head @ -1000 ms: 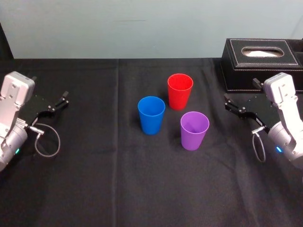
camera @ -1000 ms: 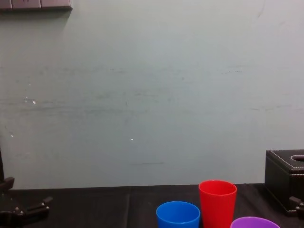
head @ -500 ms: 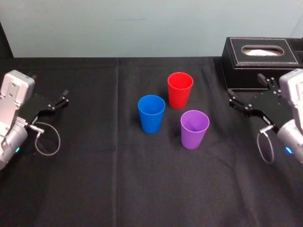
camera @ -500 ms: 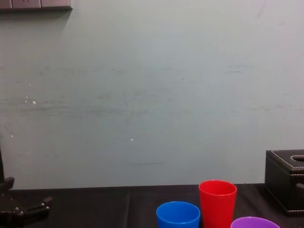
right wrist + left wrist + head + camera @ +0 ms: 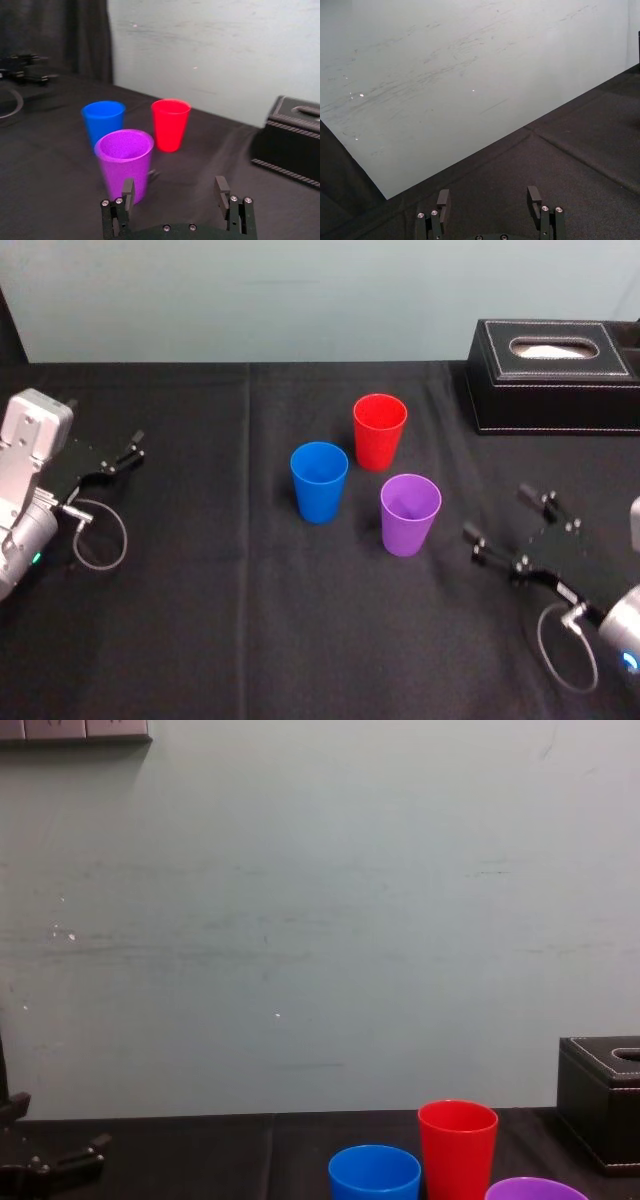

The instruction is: Stack the three plastic cups sequentially using one hand.

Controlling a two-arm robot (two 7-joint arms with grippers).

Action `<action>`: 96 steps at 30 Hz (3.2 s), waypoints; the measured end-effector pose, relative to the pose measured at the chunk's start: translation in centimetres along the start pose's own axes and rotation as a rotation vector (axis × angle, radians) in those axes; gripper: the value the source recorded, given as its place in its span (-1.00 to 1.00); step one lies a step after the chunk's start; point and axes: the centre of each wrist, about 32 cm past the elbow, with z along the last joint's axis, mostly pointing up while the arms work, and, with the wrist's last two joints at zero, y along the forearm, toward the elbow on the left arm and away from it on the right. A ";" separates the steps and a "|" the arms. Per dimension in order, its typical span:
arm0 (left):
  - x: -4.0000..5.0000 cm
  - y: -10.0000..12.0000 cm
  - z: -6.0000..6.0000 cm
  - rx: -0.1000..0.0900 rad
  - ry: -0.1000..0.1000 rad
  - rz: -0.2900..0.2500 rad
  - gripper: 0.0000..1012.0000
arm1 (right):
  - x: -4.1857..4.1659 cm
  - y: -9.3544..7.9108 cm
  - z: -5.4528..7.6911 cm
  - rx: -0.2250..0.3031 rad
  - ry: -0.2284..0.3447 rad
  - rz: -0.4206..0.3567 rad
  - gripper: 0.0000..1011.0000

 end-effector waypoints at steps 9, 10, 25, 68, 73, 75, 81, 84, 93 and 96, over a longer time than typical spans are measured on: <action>0.00 0.0 0.0 0.000 0.000 0.000 0.99 | -1.72 -0.1 -1.6 0.014 0.027 0.081 0.98; 0.00 0.0 0.0 0.000 0.000 0.000 0.99 | -1.81 0.1 -1.6 0.016 0.027 0.085 0.98; 0.00 0.0 0.0 0.000 0.000 0.000 0.99 | -2.74 4.2 -1.4 0.040 0.001 0.102 0.98; 0.00 0.0 0.0 0.000 0.000 0.000 0.99 | -3.75 8.0 -0.8 0.008 0.036 0.105 0.66; 0.00 0.0 0.0 0.000 0.000 0.000 0.99 | -3.76 8.0 -0.8 0.009 0.037 0.105 0.55; 0.00 0.0 0.0 0.000 0.000 0.000 0.99 | -3.76 8.0 -0.8 0.009 0.037 0.105 0.54; 0.00 0.0 0.0 0.000 0.000 0.000 0.99 | -3.28 8.4 0.3 0.022 0.048 0.096 0.49; 0.00 0.0 0.0 0.000 0.000 0.000 0.99 | -2.85 8.8 1.4 0.032 0.066 0.093 0.47; 0.00 0.0 0.0 0.000 0.000 0.000 0.99 | -1.16 10.5 5.5 0.091 0.104 0.085 0.47; 0.00 0.0 0.0 0.000 0.000 0.000 0.99 | -0.75 11.4 6.6 0.105 0.116 0.083 0.47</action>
